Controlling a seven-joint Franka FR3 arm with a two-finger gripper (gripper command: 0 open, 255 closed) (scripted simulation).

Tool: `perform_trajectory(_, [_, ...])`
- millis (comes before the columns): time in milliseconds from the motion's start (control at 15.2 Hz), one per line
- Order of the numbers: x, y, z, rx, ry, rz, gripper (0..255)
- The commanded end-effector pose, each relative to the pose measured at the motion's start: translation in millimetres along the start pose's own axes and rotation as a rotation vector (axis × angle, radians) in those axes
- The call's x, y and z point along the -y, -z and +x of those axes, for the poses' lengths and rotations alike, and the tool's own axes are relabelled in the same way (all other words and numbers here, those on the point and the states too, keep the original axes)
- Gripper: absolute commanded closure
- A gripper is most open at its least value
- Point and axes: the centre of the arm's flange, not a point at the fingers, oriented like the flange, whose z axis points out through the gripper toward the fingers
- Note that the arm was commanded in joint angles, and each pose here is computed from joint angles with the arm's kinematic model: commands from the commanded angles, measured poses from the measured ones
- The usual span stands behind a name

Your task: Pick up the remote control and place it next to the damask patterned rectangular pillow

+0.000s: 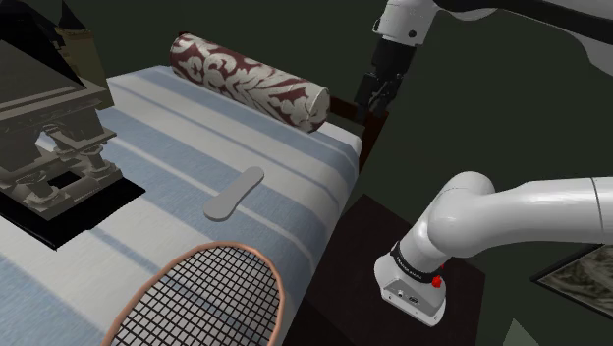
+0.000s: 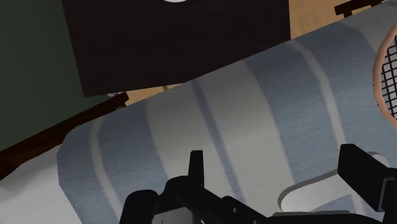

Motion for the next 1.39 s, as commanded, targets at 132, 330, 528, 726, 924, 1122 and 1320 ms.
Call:
perform_trajectory(132, [21, -16, 2, -0.01, -0.083, -0.001, 0])
perform_trajectory(330, [51, -41, 9, -0.026, -0.208, -0.003, 0])
perform_trajectory(528, [80, -65, 21, -0.041, -0.333, -0.005, 0])
perform_trajectory(726, [108, -89, 36, -0.056, -0.458, -0.007, 0])
perform_trajectory(924, [134, -113, 54, -0.072, -0.583, -0.009, 0])
perform_trajectory(1122, [156, -136, 76, -0.087, -0.708, -0.011, 0])
perform_trajectory(1320, [176, -160, 102, -0.103, -0.833, -0.013, 0])
